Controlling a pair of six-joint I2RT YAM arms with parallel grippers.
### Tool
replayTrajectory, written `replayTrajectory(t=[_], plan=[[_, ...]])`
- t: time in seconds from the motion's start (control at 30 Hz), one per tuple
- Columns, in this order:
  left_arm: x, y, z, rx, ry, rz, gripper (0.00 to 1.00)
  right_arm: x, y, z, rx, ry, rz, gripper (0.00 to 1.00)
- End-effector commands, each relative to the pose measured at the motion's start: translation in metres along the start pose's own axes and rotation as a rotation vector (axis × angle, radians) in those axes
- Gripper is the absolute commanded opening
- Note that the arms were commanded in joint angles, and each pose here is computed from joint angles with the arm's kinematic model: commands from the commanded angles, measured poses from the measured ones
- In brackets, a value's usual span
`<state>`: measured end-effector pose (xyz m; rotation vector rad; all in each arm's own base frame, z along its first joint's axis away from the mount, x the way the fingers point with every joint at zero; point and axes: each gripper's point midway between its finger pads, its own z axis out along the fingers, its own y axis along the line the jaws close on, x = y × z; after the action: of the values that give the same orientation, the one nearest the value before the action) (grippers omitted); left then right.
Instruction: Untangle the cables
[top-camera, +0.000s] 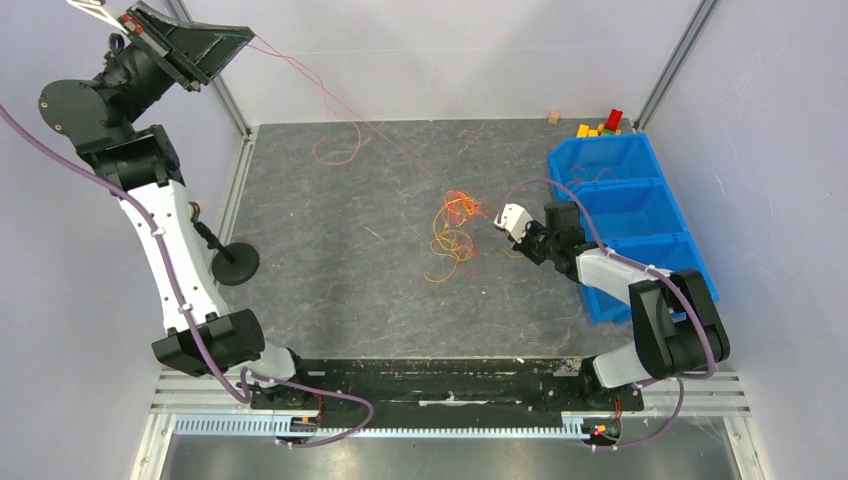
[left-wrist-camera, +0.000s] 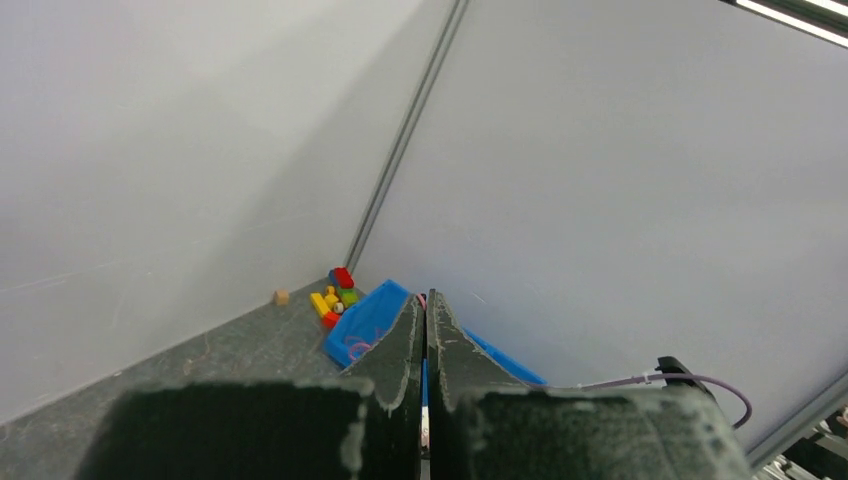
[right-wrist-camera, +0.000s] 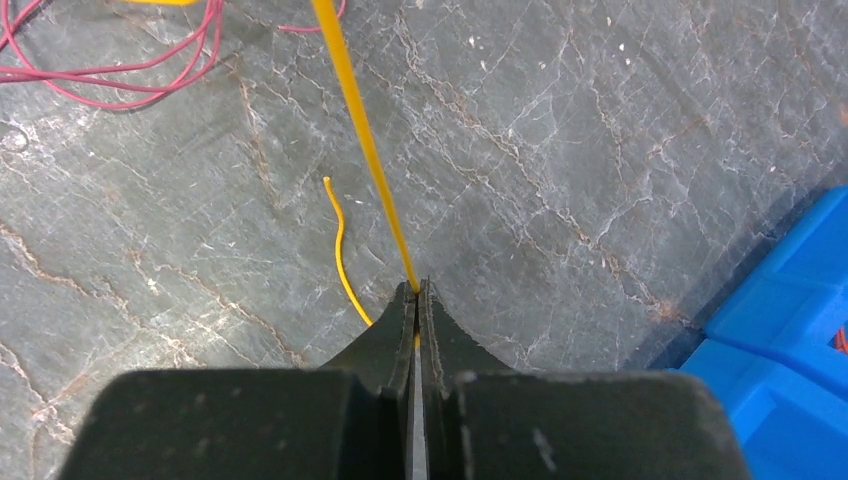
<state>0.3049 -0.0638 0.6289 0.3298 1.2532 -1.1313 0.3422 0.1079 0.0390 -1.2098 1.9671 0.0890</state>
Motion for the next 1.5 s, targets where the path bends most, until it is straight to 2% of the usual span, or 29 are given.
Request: replayTrajectory(t=[0.0, 0.07, 0.13, 0.23, 0.33, 0.43, 0.5, 0.53, 0.73, 0.87, 1.0, 1.1, 1.2, 1.3, 1.47], plan=[[-0.063, -0.034, -0.007, -0.008, -0.252, 0.137, 0.02, 0.082, 0.026, -0.013, -0.050, 0.285, 0.053, 0.00], [-0.073, -0.033, -0.013, -0.043, -0.275, 0.179, 0.02, 0.087, 0.027, -0.015, -0.054, 0.296, 0.053, 0.00], [-0.077, -0.032, -0.014, -0.045, -0.282, 0.161, 0.02, 0.086, 0.027, -0.017, -0.064, 0.294, 0.058, 0.00], [-0.049, -0.035, -0.003, 0.014, -0.220, 0.087, 0.02, 0.056, 0.032, -0.017, -0.151, 0.213, 0.106, 0.02], [0.002, -0.045, 0.011, 0.094, -0.110, 0.017, 0.02, -0.005, 0.026, -0.025, -0.215, 0.040, 0.209, 0.30], [0.052, -0.054, 0.022, 0.123, -0.021, -0.046, 0.02, -0.076, 0.008, -0.045, -0.207, -0.178, 0.248, 0.73], [0.083, -0.055, 0.025, 0.122, 0.037, -0.069, 0.02, -0.114, 0.000, -0.058, -0.199, -0.271, 0.247, 0.85], [0.093, -0.056, 0.026, 0.128, 0.053, -0.075, 0.02, -0.132, -0.002, -0.063, -0.202, -0.302, 0.239, 0.87], [0.129, -0.047, 0.021, 0.129, 0.120, -0.105, 0.02, -0.191, 0.026, -0.057, -0.352, -0.355, 0.266, 0.92], [0.140, -0.047, 0.015, 0.131, 0.148, -0.090, 0.02, -0.210, 0.059, -0.027, -0.396, -0.370, 0.280, 0.92], [0.149, -0.044, 0.008, 0.105, 0.176, -0.044, 0.02, -0.224, 0.090, 0.010, -0.405, -0.320, 0.244, 0.90], [0.156, -0.040, 0.005, 0.079, 0.193, -0.031, 0.02, -0.224, 0.107, 0.031, -0.408, -0.284, 0.233, 0.90], [0.159, -0.038, 0.003, 0.074, 0.200, -0.023, 0.02, -0.219, 0.103, 0.041, -0.364, -0.249, 0.244, 0.92], [0.161, -0.037, 0.003, 0.071, 0.205, -0.025, 0.02, -0.215, 0.101, 0.031, -0.357, -0.242, 0.198, 0.92], [0.163, -0.031, 0.006, 0.066, 0.208, -0.035, 0.02, -0.187, 0.100, 0.014, -0.423, -0.206, 0.101, 0.87]])
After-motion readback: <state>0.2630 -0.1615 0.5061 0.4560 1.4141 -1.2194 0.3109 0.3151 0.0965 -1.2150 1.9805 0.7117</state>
